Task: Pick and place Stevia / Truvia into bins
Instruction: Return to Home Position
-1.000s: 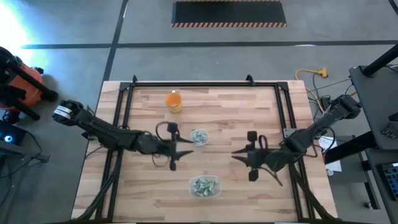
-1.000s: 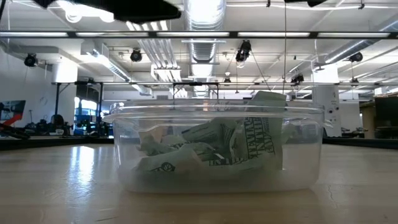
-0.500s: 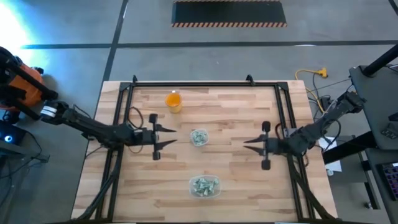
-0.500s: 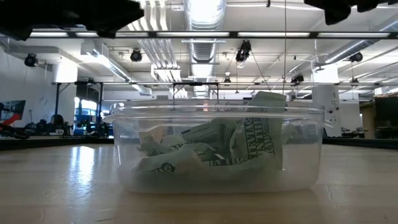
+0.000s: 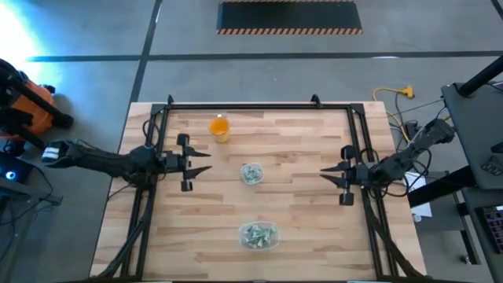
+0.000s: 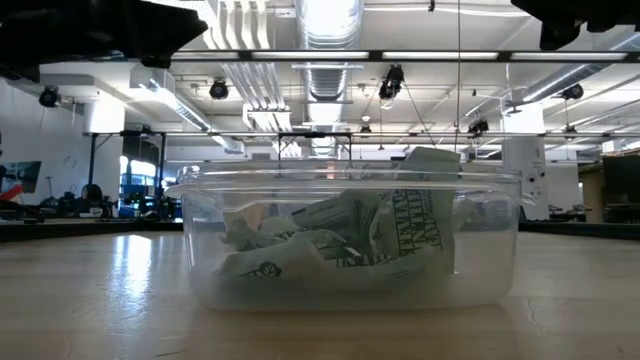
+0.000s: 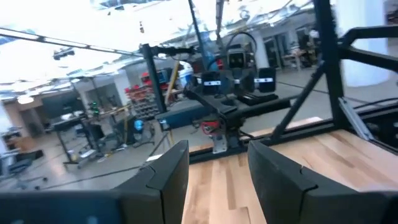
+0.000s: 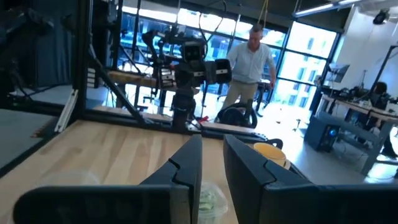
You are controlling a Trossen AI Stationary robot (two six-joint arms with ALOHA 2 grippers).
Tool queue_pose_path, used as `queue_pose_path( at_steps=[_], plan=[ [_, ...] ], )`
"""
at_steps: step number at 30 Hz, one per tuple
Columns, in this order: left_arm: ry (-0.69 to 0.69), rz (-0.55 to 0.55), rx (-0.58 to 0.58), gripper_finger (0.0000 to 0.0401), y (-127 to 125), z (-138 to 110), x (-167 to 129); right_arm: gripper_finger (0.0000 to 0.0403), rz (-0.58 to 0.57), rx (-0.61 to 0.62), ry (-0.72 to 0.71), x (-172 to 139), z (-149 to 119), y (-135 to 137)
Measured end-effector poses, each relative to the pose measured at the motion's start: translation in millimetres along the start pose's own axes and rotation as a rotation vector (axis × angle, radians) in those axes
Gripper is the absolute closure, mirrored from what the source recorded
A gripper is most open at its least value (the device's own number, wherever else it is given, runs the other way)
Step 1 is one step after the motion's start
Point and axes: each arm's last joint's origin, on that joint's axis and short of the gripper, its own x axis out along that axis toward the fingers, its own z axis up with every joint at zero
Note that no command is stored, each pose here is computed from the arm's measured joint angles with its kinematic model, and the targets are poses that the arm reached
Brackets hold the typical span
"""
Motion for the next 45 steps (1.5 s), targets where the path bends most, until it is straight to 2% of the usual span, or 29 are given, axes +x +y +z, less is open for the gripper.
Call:
queue_pose_path(
  at_steps=[3,7,13,18,24,28,33,35,38,40,45],
  plan=[
    [-0.006,-0.017,-0.009,0.0252,9,-2,0,0.0346,-0.003,-0.005,-0.013,-3,0,-2],
    [0.016,0.015,-0.020,0.0252,16,-8,-1,0.0346,-0.003,-0.006,-0.017,-8,-6,-5],
    [0.050,0.004,-0.031,0.0252,13,-20,-6,0.0346,0.000,0.046,-0.002,-23,-23,-14],
    [0.042,0.007,-0.058,0.0252,11,-29,-17,0.0346,-0.011,0.077,-0.052,-35,-31,-22],
    [-0.001,0.020,-0.069,0.0252,10,-32,-28,0.0346,-0.070,0.052,-0.026,-40,-19,-32],
    [-0.006,0.024,-0.069,0.0252,8,-38,-34,0.0346,0.015,0.069,0.046,-46,-9,-37],
    [0.005,0.024,-0.073,0.0252,8,-39,-39,0.0346,0.041,0.072,0.002,-49,3,-41],
    [0.010,0.023,-0.081,0.0252,8,-40,-39,0.0346,0.048,0.077,-0.067,-48,9,-41],
    [0.008,0.024,-0.081,0.0252,8,-39,-40,0.0346,0.183,0.027,-0.246,-47,16,-36],
    [0.002,0.029,-0.080,0.0252,8,-39,-40,0.0346,0.235,-0.010,-0.274,-46,17,-33],
    [-0.010,0.034,-0.081,0.0252,9,-37,-41,0.0346,0.174,0.012,-0.243,-45,15,-36]
  ],
)
